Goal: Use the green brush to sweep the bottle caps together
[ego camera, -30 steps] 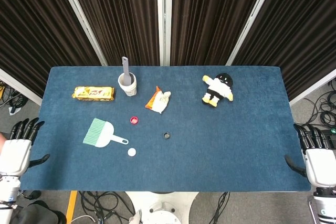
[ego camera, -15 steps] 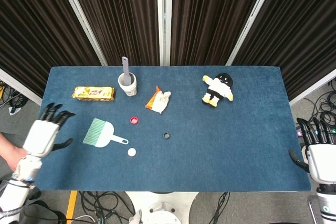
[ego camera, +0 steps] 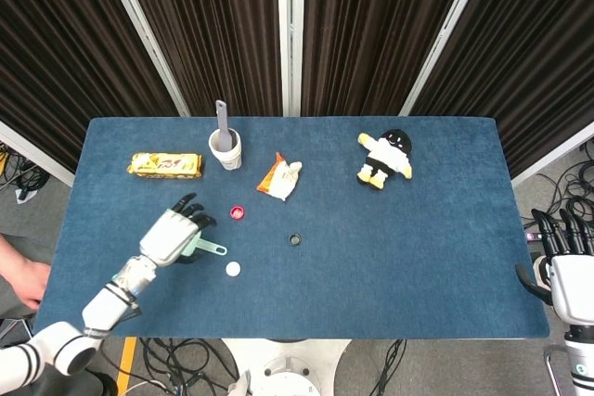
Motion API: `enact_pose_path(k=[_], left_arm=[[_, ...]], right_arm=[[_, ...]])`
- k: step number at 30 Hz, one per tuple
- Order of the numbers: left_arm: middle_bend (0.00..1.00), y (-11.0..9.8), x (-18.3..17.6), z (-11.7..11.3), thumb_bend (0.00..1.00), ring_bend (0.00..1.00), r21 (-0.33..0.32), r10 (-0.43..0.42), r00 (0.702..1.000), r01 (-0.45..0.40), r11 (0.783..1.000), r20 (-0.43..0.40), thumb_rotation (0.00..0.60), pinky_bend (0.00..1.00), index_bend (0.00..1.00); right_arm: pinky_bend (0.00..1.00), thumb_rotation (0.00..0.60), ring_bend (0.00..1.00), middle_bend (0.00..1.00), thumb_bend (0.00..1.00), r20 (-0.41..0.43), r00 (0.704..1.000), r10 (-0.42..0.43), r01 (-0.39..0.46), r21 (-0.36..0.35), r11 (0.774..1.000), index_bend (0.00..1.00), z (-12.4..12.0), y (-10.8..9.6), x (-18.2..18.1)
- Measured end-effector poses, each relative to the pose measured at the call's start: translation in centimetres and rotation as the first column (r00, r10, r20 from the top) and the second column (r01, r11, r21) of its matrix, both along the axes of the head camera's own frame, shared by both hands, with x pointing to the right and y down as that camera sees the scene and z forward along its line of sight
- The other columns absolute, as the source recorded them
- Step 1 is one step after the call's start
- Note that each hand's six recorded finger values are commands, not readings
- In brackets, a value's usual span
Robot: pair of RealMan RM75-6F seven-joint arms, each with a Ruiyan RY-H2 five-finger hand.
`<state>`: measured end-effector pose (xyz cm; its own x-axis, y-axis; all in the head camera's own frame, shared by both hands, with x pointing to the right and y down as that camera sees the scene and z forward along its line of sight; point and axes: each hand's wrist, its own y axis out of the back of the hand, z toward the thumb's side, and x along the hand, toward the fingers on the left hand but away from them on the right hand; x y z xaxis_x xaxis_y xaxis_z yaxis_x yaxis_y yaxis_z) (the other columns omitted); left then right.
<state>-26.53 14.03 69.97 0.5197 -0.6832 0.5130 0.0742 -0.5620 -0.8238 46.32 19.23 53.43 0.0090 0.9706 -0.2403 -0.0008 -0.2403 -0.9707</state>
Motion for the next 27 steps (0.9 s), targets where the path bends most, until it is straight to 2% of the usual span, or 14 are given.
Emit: enact_pose_path(k=[11,20,27], left_arm=[[0.43,1.1,1.7,4.3,0.21,0.25,-0.002,0.055,0.989,-0.055,0.998,0.137,0.6,0.1,0.37],[0.44,0.9,1.8,5.4,0.22,0.28,0.03,0.097,0.971,-0.106,0.994,0.218,0.6,0.1,0.41],[0.45,1.2,1.4,5.6,0.22,0.31,0.023,0.107,0.962,-0.117,0.993,0.249,0.6,0.18,0.43]], right_arm=[[0.03,0.6,0.0,0.14,0.16,0.009,1.0,0.015,-0.015,-0.005,1.0,0.01,0.1,0.1,0.4],[0.02,0.6,0.0,0.14,0.16,0.012,0.999,0.036,-0.036,-0.012,0.999,0.01,0.2,0.4,0.9],[0.02,0.6,0.0,0.14,0.16,0.022,0.999,0.043,-0.042,-0.02,0.999,0.01,0.4,0.5,1.1]])
